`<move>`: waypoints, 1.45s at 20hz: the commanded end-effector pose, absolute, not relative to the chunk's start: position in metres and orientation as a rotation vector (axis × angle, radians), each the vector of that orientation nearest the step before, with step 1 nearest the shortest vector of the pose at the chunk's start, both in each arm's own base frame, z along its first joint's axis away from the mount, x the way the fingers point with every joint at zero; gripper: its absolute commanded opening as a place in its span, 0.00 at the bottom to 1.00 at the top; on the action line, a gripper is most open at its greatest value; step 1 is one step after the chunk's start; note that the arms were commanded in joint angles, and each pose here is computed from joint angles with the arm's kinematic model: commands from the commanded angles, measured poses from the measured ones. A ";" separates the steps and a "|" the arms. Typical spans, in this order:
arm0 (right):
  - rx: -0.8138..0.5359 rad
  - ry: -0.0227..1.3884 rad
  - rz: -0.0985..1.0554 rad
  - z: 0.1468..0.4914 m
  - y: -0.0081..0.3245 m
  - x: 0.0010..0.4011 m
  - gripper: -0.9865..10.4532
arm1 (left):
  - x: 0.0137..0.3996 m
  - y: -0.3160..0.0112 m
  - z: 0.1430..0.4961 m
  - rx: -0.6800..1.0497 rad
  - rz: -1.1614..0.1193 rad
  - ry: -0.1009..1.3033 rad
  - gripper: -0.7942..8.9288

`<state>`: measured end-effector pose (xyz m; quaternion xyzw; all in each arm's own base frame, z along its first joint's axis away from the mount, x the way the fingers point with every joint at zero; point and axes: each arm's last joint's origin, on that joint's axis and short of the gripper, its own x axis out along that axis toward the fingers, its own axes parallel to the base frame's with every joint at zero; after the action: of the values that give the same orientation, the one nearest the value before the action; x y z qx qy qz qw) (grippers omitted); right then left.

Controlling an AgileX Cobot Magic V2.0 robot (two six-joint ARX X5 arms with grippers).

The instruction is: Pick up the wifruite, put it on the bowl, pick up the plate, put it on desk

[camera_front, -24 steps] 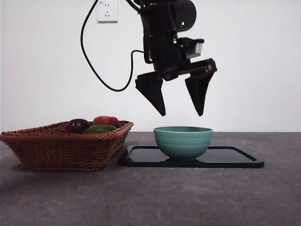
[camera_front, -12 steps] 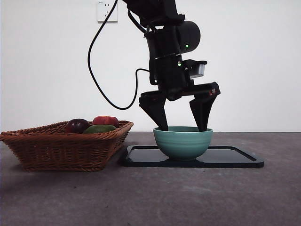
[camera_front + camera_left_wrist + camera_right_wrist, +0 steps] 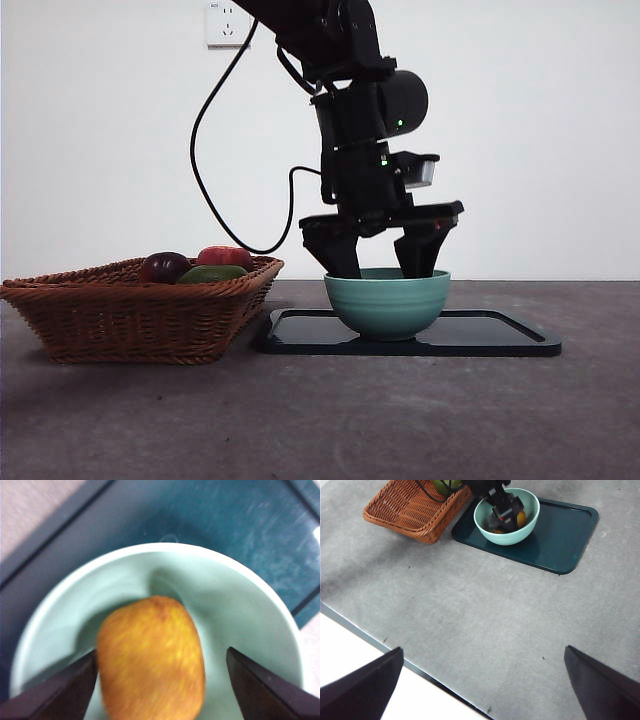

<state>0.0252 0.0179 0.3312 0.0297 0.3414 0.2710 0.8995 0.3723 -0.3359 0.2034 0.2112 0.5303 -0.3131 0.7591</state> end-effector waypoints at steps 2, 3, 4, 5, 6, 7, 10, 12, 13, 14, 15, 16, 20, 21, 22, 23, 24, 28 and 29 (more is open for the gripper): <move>0.073 0.696 0.567 0.334 0.018 0.025 0.54 | 0.375 -0.342 0.193 0.456 -0.674 1.164 0.36; 0.073 0.696 0.567 0.334 0.018 0.025 0.54 | 0.376 -0.342 0.193 0.454 -0.675 1.160 0.36; 0.073 0.696 0.567 0.334 0.018 0.025 0.54 | 0.376 -0.342 0.193 0.453 -0.675 1.155 0.36; 0.073 0.696 0.567 0.334 0.018 0.025 0.54 | 0.377 -0.342 0.193 0.451 -0.673 1.154 0.36; 0.073 0.696 0.567 0.334 0.018 0.025 0.54 | 0.378 -0.340 0.196 0.450 -0.670 1.156 0.36; 0.073 0.696 0.567 0.334 0.018 0.025 0.54 | 0.378 -0.340 0.199 0.449 -0.669 1.155 0.36; 0.073 0.696 0.567 0.334 0.018 0.025 0.54 | 0.378 -0.338 0.219 0.445 -0.668 1.150 0.36; 0.073 0.696 0.567 0.334 0.018 0.025 0.54 | 0.375 -0.334 0.239 0.447 -0.665 1.159 0.36; 0.073 0.696 0.567 0.334 0.018 0.025 0.54 | 0.373 -0.332 0.248 0.444 -0.662 1.164 0.36; 0.073 0.696 0.567 0.334 0.018 0.025 0.54 | 0.369 -0.329 0.262 0.432 -0.653 1.170 0.36; 0.073 0.696 0.567 0.334 0.018 0.025 0.54 | 0.366 -0.325 0.273 0.417 -0.643 1.174 0.36; 0.074 0.696 0.567 0.334 0.018 0.025 0.54 | 0.361 -0.321 0.284 0.411 -0.643 1.175 0.36; 0.083 0.700 0.563 0.334 0.018 0.025 0.54 | 0.342 -0.302 0.325 0.402 -0.641 1.164 0.36; 0.083 0.699 0.563 0.334 0.018 0.025 0.54 | 0.337 -0.296 0.339 0.380 -0.636 1.141 0.36; 0.083 0.699 0.563 0.334 0.018 0.025 0.54 | 0.333 -0.290 0.351 0.368 -0.636 1.119 0.36; 0.084 0.700 0.563 0.334 0.018 0.025 0.54 | 0.326 -0.282 0.364 0.353 -0.631 1.101 0.36; 0.089 0.702 0.561 0.334 0.018 0.025 0.54 | 0.319 -0.272 0.376 0.338 -0.623 1.092 0.36; 0.104 0.705 0.555 0.334 0.018 0.025 0.54 | 0.285 -0.220 0.408 0.298 -0.575 1.091 0.36; 0.104 0.702 0.556 0.334 0.018 0.025 0.54 | 0.278 -0.206 0.411 0.286 -0.554 1.101 0.36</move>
<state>0.0252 0.0179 0.3312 0.0423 0.3448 0.2663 0.8991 0.2807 -0.2067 0.4143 0.1317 0.4911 -0.2666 0.8188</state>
